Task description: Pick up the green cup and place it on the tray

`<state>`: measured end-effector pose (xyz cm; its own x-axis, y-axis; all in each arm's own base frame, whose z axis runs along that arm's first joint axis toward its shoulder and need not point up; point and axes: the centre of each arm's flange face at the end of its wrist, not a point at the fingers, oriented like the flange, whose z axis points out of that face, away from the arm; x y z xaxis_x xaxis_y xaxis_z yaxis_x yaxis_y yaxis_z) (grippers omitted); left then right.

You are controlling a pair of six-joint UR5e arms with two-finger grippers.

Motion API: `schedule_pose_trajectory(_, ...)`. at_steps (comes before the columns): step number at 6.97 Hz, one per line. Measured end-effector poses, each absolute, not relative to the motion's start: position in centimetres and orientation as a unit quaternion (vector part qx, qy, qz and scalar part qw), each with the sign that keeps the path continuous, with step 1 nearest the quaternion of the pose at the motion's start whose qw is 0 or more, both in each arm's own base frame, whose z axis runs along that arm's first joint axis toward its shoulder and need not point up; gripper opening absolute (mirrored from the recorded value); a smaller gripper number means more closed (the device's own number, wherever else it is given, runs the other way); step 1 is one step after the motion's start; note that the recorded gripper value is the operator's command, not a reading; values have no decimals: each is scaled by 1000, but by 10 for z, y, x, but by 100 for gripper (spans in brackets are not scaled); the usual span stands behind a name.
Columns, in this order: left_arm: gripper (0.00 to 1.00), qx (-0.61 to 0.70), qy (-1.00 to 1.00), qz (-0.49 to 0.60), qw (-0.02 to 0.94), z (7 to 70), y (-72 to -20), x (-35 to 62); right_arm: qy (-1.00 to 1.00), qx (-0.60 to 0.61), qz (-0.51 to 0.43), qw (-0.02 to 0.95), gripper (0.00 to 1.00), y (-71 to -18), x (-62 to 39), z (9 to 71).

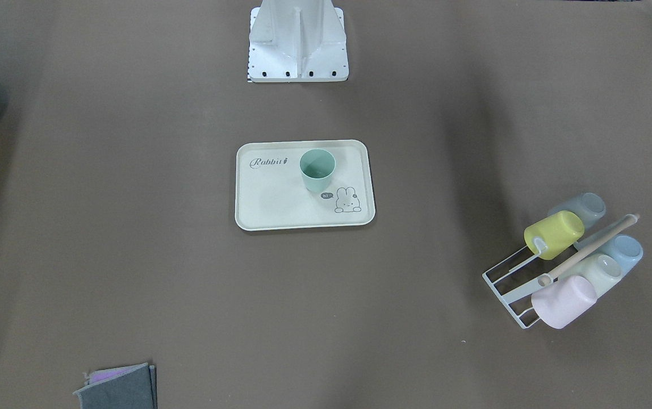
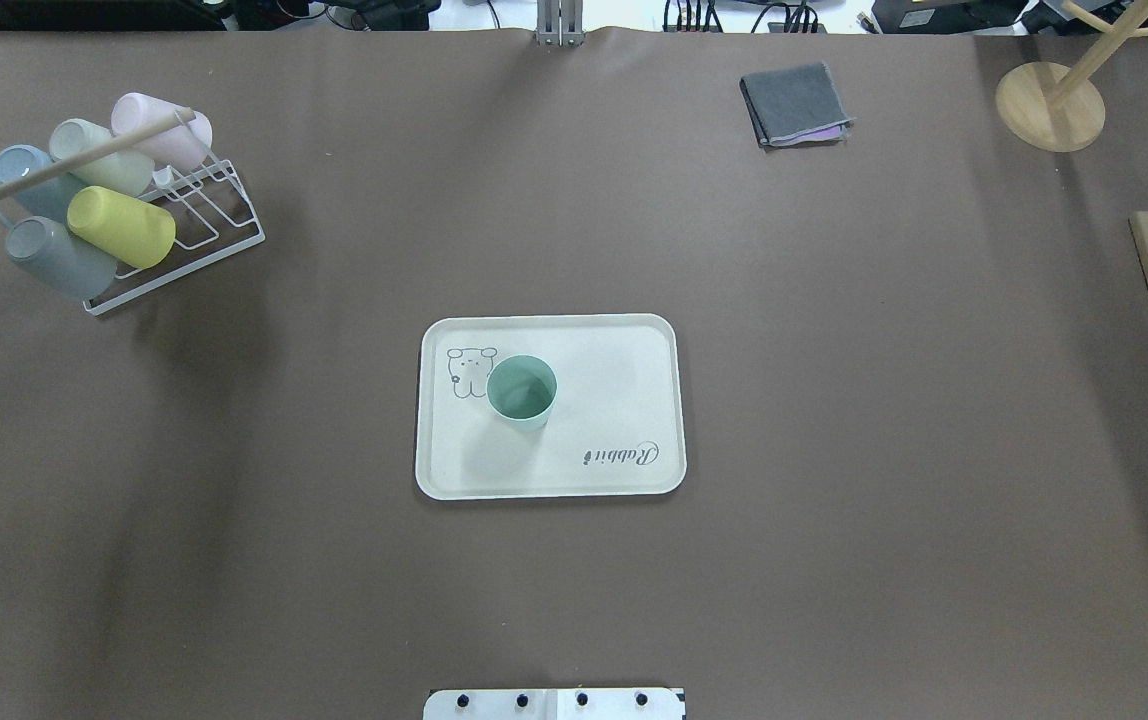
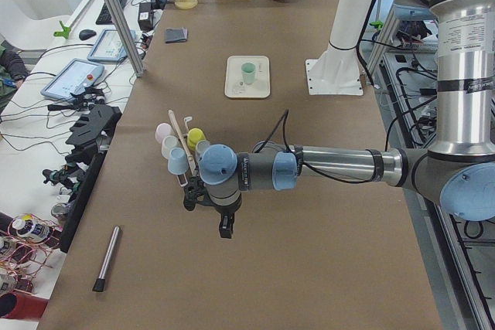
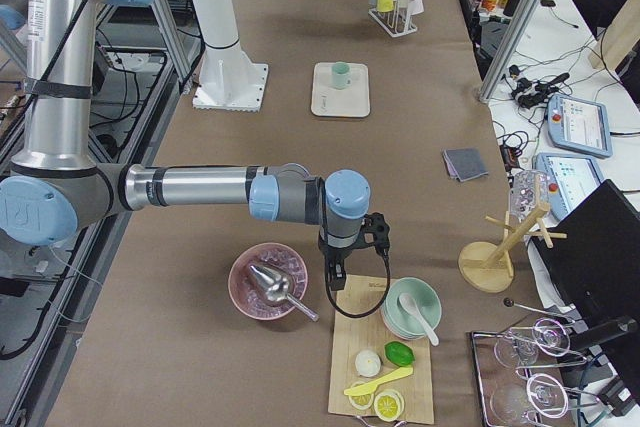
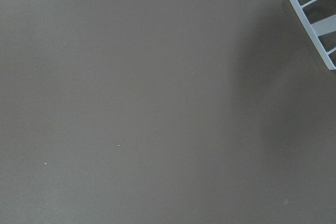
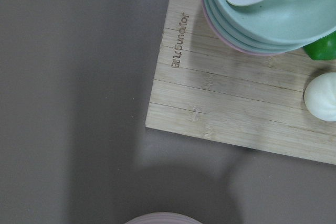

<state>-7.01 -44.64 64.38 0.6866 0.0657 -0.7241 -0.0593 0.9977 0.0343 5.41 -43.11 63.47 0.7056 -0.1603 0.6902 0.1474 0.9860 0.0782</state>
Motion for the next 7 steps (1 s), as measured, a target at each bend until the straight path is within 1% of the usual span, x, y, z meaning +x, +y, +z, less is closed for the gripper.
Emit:
schedule_pose_trajectory(2,98,8,386,36,922,643,-452,-74,-375,9,-84,923,100,-431,54,634)
schedule_pose_trajectory(7,98,14,385,29,922,646,-448,-80,-374,9,-84,923,100,-431,54,635)
